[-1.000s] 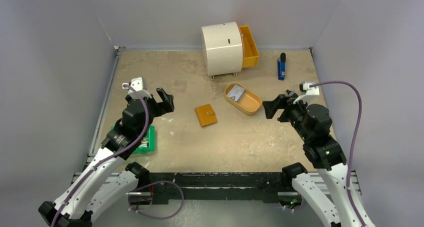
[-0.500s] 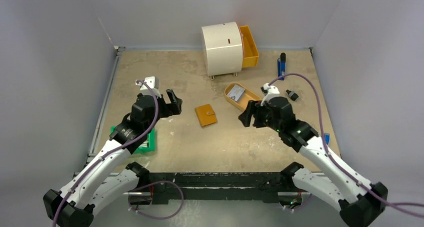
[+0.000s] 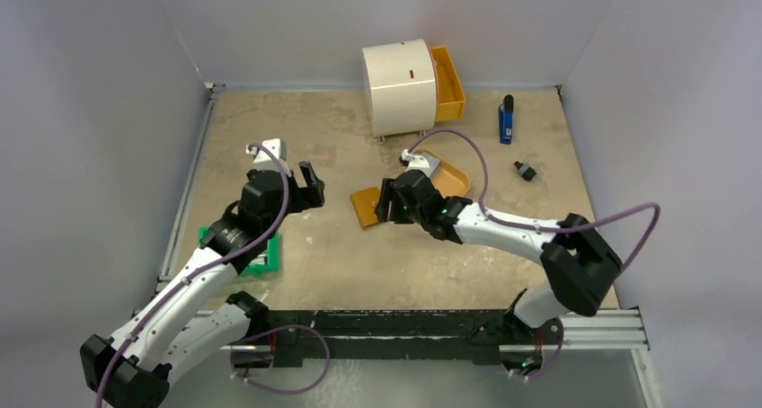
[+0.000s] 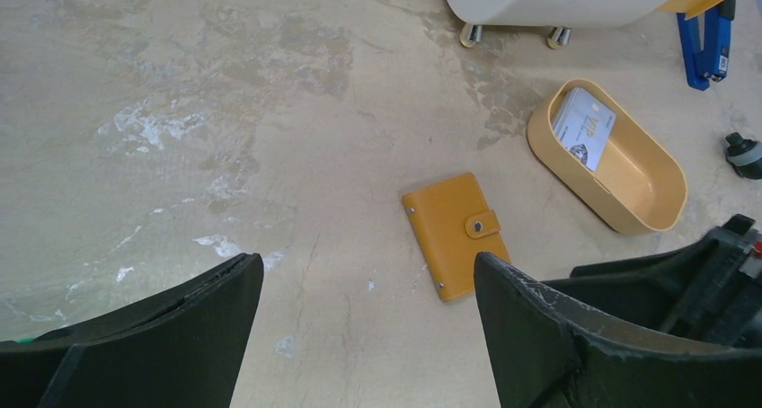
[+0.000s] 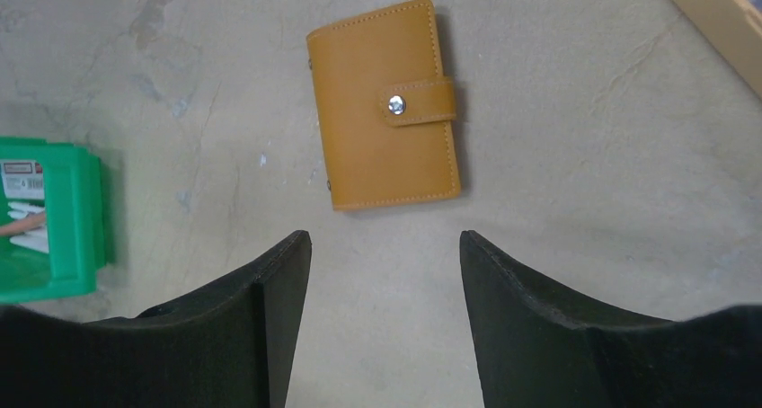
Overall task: Put the credit cards into the card holder
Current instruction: Move the card holder to the center of the board, then open the card holder at the center of the board.
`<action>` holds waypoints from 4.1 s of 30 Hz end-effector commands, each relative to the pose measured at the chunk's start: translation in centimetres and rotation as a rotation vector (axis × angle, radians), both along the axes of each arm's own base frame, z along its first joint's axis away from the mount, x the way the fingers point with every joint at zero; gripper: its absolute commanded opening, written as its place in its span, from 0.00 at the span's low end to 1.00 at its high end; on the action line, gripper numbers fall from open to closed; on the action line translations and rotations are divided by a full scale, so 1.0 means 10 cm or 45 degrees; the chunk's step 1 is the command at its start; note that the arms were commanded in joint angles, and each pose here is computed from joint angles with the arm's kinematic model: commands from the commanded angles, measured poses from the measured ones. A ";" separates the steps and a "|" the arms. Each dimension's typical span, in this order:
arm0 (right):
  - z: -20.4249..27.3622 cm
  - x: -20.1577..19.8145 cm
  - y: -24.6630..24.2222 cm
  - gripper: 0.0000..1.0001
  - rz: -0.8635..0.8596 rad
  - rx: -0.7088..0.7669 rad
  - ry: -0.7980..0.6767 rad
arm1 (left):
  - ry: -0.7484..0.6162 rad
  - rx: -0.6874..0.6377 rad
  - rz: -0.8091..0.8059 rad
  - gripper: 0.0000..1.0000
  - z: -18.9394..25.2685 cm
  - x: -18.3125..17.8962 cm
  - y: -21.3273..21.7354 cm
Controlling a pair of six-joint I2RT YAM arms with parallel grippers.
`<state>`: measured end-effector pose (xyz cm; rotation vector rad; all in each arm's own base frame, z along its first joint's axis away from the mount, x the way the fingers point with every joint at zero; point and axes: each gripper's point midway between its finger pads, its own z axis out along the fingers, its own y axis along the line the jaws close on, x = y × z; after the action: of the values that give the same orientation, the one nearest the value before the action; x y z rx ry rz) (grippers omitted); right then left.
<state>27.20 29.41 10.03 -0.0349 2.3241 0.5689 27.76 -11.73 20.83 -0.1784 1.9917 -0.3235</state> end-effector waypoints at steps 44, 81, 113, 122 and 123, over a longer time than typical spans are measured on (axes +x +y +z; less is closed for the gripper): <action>-0.92 -0.27 -0.02 0.25 0.005 -0.007 0.227 | -0.021 -0.061 -0.037 0.81 0.15 0.02 -0.11; -0.28 -0.74 0.22 0.35 0.173 -0.305 0.045 | 0.324 -0.548 -0.164 0.42 -1.27 -0.53 -1.37; -0.71 -0.73 0.05 0.27 0.095 -0.568 0.130 | 0.378 -0.596 -0.132 0.18 -1.58 -0.61 -1.33; -0.69 -0.73 0.08 0.03 0.101 -0.548 0.126 | 0.346 -0.652 -0.207 0.18 -1.37 -0.60 -1.46; -0.68 -0.74 0.09 0.00 0.104 -0.545 0.128 | 0.355 -0.653 -0.218 0.18 -1.39 -0.61 -1.48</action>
<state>19.84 31.02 3.16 -0.3229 2.5114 0.1477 21.23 -24.82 4.96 -0.4190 2.2146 -0.8649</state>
